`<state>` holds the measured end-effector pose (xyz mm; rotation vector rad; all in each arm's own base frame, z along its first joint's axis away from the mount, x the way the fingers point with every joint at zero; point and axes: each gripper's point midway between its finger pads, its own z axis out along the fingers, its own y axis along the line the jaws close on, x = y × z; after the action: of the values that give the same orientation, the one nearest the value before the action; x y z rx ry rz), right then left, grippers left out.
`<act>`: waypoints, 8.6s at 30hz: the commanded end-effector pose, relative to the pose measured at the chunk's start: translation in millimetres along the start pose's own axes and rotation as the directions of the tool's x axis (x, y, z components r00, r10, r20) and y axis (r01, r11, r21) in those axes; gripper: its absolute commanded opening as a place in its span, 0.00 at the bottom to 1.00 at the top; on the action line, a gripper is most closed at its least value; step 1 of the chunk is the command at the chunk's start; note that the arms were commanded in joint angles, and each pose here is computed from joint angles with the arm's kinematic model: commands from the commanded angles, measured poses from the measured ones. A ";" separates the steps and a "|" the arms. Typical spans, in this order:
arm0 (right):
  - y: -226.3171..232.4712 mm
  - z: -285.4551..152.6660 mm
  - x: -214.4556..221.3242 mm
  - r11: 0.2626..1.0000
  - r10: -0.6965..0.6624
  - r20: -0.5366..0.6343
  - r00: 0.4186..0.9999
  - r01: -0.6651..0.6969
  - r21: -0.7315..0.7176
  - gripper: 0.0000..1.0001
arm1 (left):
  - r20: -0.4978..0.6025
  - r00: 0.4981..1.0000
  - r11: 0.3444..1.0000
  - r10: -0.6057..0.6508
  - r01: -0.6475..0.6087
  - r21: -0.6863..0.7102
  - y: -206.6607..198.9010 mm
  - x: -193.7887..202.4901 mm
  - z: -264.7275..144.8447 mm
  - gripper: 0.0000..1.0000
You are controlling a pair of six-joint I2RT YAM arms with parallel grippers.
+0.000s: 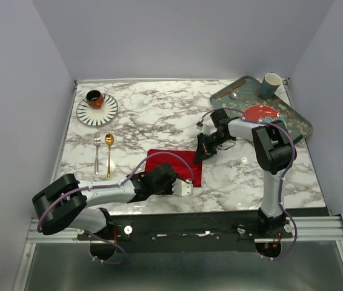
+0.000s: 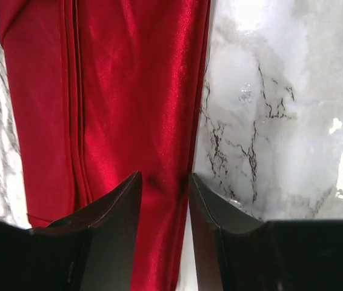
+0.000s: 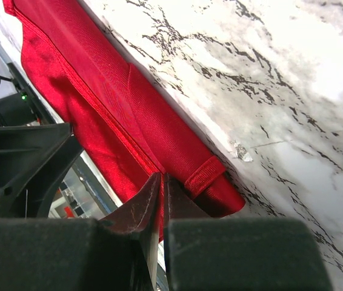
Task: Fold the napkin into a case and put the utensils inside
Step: Pick up the 2/3-rectangle-folded napkin from the center of the board, then fold the 2/3-rectangle-folded napkin at the center of the board, then smooth out the smaller rectangle-folded napkin at the center of the board.
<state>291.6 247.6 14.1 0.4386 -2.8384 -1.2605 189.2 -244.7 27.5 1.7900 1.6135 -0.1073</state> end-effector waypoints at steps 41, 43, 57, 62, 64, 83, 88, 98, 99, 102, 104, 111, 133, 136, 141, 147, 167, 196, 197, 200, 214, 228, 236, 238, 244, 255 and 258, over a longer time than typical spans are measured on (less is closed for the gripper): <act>-48.1 5.5 13.5 0.975 -0.079 -0.060 0.995 0.090 0.204 0.15 | -0.118 0.843 0.600 -0.524 0.464 0.651 53.8 -37.6 -0.1 0.00; -48.9 6.3 14.1 0.975 -0.075 -0.063 0.995 0.086 0.204 0.15 | -0.109 0.829 0.599 -0.549 0.481 0.640 68.0 -37.1 2.9 0.00; -50.1 6.9 14.0 0.976 -0.067 -0.070 0.995 0.080 0.203 0.15 | -0.154 0.733 0.499 -0.662 0.584 0.640 96.4 -14.7 32.4 0.00; -50.7 7.8 15.4 0.976 -0.061 -0.076 0.995 0.076 0.205 0.15 | -0.149 0.725 0.496 -0.673 0.591 0.637 103.3 -14.6 35.7 0.01; -50.0 7.7 15.2 0.976 -0.061 -0.076 0.995 0.076 0.202 0.15 | -0.147 0.723 0.499 -0.675 0.594 0.631 107.4 -13.5 37.3 0.01; -51.7 9.5 16.0 0.977 -0.053 -0.083 0.995 0.069 0.201 0.15 | -0.102 0.749 0.531 -0.655 0.552 0.643 104.3 -10.9 28.2 0.48; -51.9 9.7 16.1 0.977 -0.052 -0.084 0.995 0.068 0.201 0.15 | -0.095 0.767 0.556 -0.635 0.539 0.633 103.7 -7.4 27.1 0.40; -52.1 9.3 16.1 0.977 -0.051 -0.085 0.995 0.068 0.204 0.16 | -0.084 0.735 0.522 -0.673 0.552 0.650 110.4 -15.8 24.0 0.00; -52.3 9.1 15.5 0.976 -0.054 -0.085 0.995 0.070 0.206 0.16 | -0.088 0.726 0.514 -0.682 0.561 0.649 112.3 -16.0 24.0 0.00; -52.1 9.3 16.4 0.977 -0.050 -0.086 0.995 0.067 0.204 0.15 | -0.102 0.694 0.488 -0.713 0.595 0.639 121.6 -10.7 28.4 0.00; -52.6 9.3 16.4 0.976 -0.050 -0.088 0.995 0.068 0.206 0.15 | -0.102 0.668 0.464 -0.737 0.610 0.643 128.6 -10.1 31.1 0.00; -51.1 9.8 16.0 0.978 -0.049 -0.089 0.995 0.066 0.197 0.16 | -0.127 0.630 0.424 -0.766 0.643 0.637 134.2 -2.8 40.5 0.00; 9.2 -52.4 -32.1 0.966 -0.203 0.057 0.977 0.190 0.175 0.31 | -0.292 0.585 0.349 -0.757 0.740 0.575 102.6 24.7 54.2 0.00; 23.0 -66.8 -38.8 0.961 -0.243 0.084 0.967 0.227 0.158 0.33 | -0.308 0.583 0.337 -0.752 0.741 0.580 94.0 22.9 51.4 0.00; 34.2 -74.0 -33.2 0.955 -0.285 0.088 0.955 0.274 0.117 0.38 | -0.333 0.562 0.300 -0.757 0.752 0.587 81.1 18.5 42.1 0.00; 48.3 -72.9 -17.5 0.930 -0.366 0.114 0.923 0.366 0.023 0.66 | -0.380 0.517 0.239 -0.767 0.780 0.579 66.5 19.2 36.4 0.00; 57.4 -16.2 20.7 0.882 -0.470 0.003 0.883 0.470 -0.039 0.66 | -0.419 0.478 0.197 -0.772 0.807 0.557 65.1 22.2 45.0 0.00; 8.4 4.9 16.8 0.910 -0.385 -0.083 0.919 0.393 0.131 0.01 | -0.068 0.557 0.439 -0.828 0.717 0.542 130.3 1.9 -14.3 0.52; 9.0 4.4 16.2 0.911 -0.383 -0.079 0.920 0.391 0.129 0.01 | -0.070 0.561 0.443 -0.825 0.718 0.537 128.8 3.3 -13.4 0.52; 15.7 0.7 13.8 0.911 -0.393 -0.053 0.918 0.397 0.109 0.01 | -0.077 0.581 0.462 -0.810 0.713 0.526 125.5 8.5 -7.6 0.53; 20.8 -11.4 1.2 0.935 -0.351 0.018 0.936 0.350 0.067 0.01 | -0.125 0.628 0.466 -0.768 0.682 0.564 102.0 8.6 9.2 0.53; -7.4 0.2 -2.3 0.954 -0.277 -0.017 0.961 0.277 0.112 0.01 | -0.173 0.635 0.469 -0.753 0.701 0.537 95.8 13.2 33.4 0.50; -6.6 0.4 0.2 0.960 -0.265 -0.035 0.964 0.267 0.088 0.03 | -0.225 0.604 0.446 -0.764 0.747 0.493 93.8 23.1 41.7 0.16; -3.7 -0.9 0.1 0.961 -0.266 -0.033 0.964 0.267 0.077 0.11 | -0.253 0.575 0.404 -0.778 0.767 0.498 88.7 22.7 40.8 0.04; 1.9 -2.1 2.9 0.963 -0.262 -0.040 0.964 0.264 0.050 0.29 | -0.241 0.526 0.326 -0.816 0.762 0.559 88.7 5.0 29.1 0.00; -1.6 -0.4 4.1 0.963 -0.264 -0.058 0.963 0.266 0.033 0.41 | -0.225 0.468 0.292 -0.855 0.791 0.538 109.1 3.0 29.0 0.00; -2.0 -1.3 4.2 0.962 -0.267 -0.061 0.962 0.270 0.033 0.43 | -0.228 0.426 0.257 -0.876 0.810 0.527 116.3 9.3 32.6 0.00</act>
<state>287.2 252.0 27.3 0.8549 -2.8388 -1.2633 288.8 -250.3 44.0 1.0504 2.4835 -1.2835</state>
